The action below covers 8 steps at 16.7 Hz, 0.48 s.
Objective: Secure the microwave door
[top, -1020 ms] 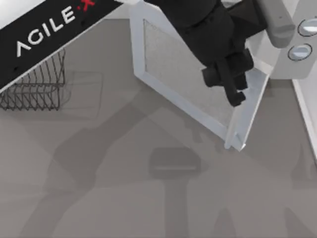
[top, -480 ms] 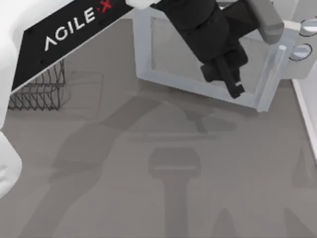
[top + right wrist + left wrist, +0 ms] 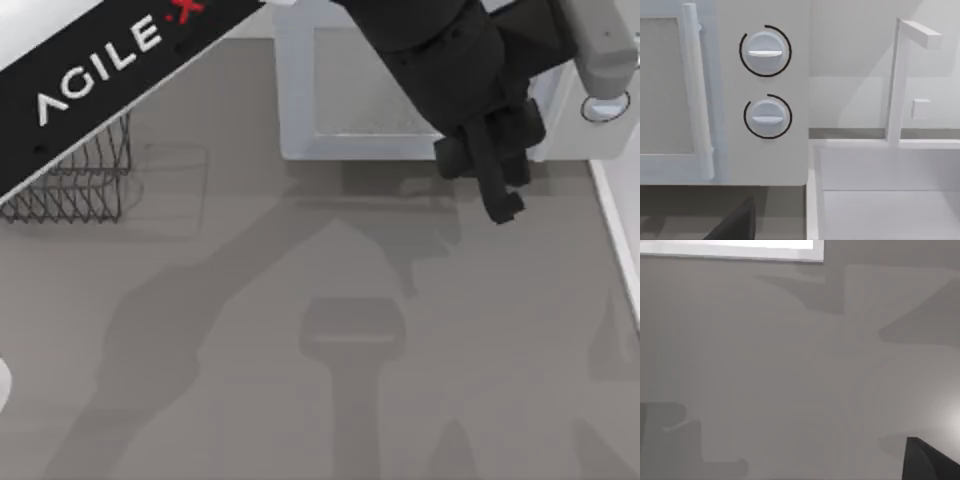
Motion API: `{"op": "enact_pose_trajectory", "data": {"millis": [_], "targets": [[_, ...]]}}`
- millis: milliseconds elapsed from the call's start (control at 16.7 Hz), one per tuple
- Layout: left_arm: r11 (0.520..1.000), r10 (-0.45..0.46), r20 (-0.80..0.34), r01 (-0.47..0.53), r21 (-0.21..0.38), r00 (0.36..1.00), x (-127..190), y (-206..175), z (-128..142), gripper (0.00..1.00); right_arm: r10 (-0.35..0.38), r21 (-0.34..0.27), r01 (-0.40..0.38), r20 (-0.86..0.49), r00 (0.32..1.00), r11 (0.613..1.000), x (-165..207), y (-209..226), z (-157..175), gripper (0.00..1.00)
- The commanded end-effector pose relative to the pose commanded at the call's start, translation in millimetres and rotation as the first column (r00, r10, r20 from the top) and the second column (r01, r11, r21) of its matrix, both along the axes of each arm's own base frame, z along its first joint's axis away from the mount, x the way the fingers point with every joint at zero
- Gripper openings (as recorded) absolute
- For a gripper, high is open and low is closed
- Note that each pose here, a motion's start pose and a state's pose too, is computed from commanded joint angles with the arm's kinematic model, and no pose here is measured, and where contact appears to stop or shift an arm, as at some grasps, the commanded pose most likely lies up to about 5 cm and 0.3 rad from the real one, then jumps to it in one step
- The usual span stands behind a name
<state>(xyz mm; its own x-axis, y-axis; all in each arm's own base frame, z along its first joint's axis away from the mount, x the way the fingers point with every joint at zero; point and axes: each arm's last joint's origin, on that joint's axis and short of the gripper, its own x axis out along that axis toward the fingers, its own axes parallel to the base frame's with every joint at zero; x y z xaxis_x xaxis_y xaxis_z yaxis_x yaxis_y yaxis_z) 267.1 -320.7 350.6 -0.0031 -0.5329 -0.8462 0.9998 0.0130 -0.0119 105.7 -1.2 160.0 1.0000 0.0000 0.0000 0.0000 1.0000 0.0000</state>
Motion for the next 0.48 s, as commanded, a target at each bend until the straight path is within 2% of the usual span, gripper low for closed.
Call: {"op": "enact_pose_trajectory", "data": {"millis": [180,360,480], "targets": [[0.997,0.067,-0.013,-0.067,0.029,0.998,21.4,-10.3,-21.6,0.0,0.0,0.0,0.0,0.0,1.0,1.0,0.0,0.0,0.0,1.0],[0.99,0.138,0.002,-0.137,0.032,0.991,45.5,-12.4,-39.9,0.0,0.0,0.0,0.0,0.0,1.0,1.0,0.0,0.0,0.0,1.0],[0.988,0.148,0.004,-0.148,0.033,0.989,49.3,-12.2,-42.8,0.0,0.0,0.0,0.0,0.0,1.0,1.0,0.0,0.0,0.0,1.0]]}}
